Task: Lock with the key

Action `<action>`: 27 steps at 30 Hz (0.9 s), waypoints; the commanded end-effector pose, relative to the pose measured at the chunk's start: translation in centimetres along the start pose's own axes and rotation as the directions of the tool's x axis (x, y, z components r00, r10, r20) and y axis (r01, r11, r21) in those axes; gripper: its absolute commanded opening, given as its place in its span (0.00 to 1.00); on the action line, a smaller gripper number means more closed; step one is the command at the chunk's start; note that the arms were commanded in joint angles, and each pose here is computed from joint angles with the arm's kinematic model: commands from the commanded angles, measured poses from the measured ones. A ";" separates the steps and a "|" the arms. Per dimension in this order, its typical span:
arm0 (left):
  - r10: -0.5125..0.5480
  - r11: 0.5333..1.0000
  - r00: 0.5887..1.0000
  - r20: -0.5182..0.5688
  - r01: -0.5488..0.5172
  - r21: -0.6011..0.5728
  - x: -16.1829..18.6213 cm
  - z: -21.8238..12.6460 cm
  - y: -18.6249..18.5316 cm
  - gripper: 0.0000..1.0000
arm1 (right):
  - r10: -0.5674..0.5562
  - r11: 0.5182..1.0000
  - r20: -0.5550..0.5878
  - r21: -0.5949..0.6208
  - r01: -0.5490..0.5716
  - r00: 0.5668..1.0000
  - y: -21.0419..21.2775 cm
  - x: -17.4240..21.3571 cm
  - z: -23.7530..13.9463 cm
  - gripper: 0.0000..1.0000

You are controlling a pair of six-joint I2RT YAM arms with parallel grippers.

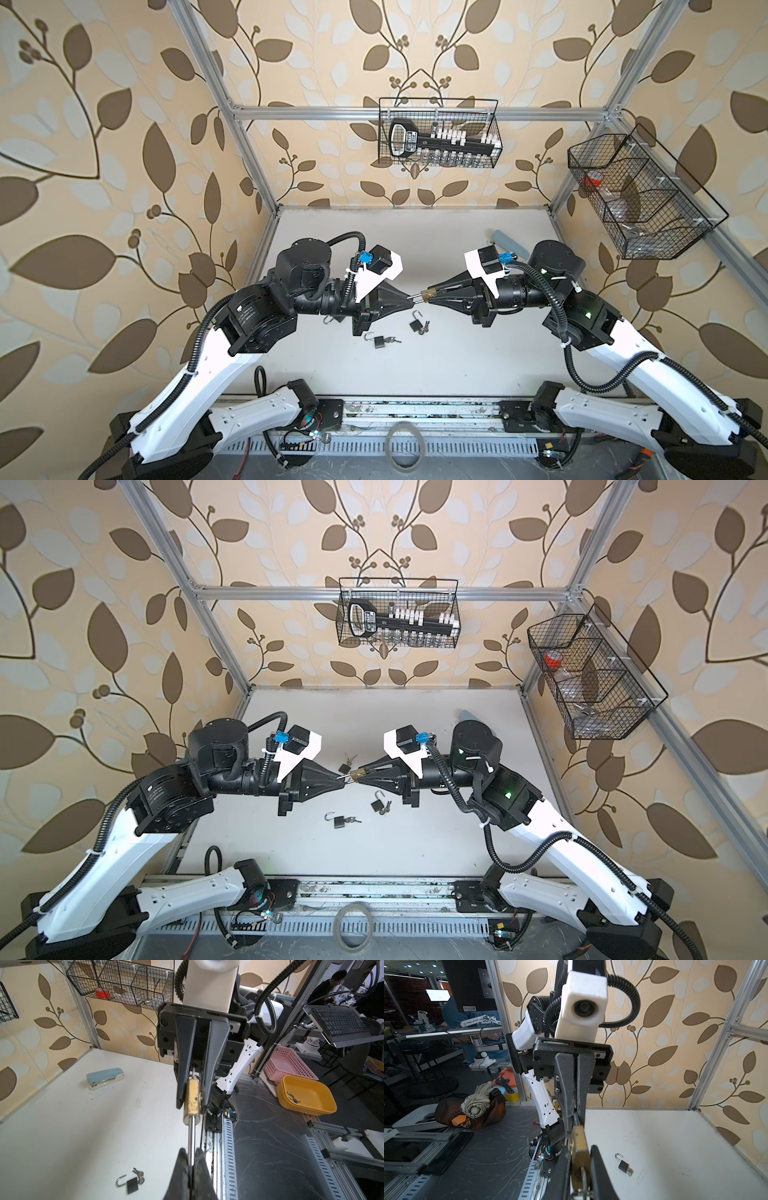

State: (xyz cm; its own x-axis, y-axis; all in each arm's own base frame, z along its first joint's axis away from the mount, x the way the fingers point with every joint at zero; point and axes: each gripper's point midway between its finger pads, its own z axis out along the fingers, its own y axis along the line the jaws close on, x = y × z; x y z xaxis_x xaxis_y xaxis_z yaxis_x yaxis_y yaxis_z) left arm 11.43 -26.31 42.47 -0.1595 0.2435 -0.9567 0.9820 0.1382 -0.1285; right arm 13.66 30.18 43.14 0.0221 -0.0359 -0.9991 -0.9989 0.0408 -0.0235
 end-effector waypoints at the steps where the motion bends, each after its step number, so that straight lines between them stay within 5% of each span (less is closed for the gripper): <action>1: 0.145 0.980 0.943 0.300 -0.179 0.090 -8.4 -1.0 -2.7 0.00 | 0.061 0.997 -0.172 -0.039 -0.068 0.983 -0.3 6.5 1.5 0.00; 8: 0.098 0.961 0.959 0.267 -0.160 0.224 -7.8 2.7 -3.2 0.00 | 0.045 0.996 -0.230 -0.068 -0.062 0.972 1.4 8.8 5.4 0.00; 20: 0.165 0.983 0.953 0.255 -0.180 0.037 -6.4 -0.6 -2.7 0.01 | 0.020 0.999 -0.032 0.050 -0.019 0.999 -1.6 2.5 -3.0 0.00; 25: 0.158 0.984 0.952 0.261 -0.175 0.041 -6.3 -0.8 -2.8 0.50 | 0.000 1.000 0.041 0.020 0.000 0.999 -0.6 -0.1 -3.6 0.00; 27: 0.159 0.985 0.952 0.262 -0.172 0.028 -6.2 -0.9 -2.7 0.55 | -0.016 1.000 0.057 0.026 0.014 0.998 -0.4 -0.8 -3.8 0.00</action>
State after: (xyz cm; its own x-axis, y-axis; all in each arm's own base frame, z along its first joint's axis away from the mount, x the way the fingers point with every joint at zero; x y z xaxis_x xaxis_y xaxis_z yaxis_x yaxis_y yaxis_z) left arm 11.06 -28.02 45.94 -0.0385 0.0999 -0.9943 0.9944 0.1015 -0.0283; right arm 14.60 26.71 43.20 0.0231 -0.0061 -0.9997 -0.9964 0.0817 -0.0235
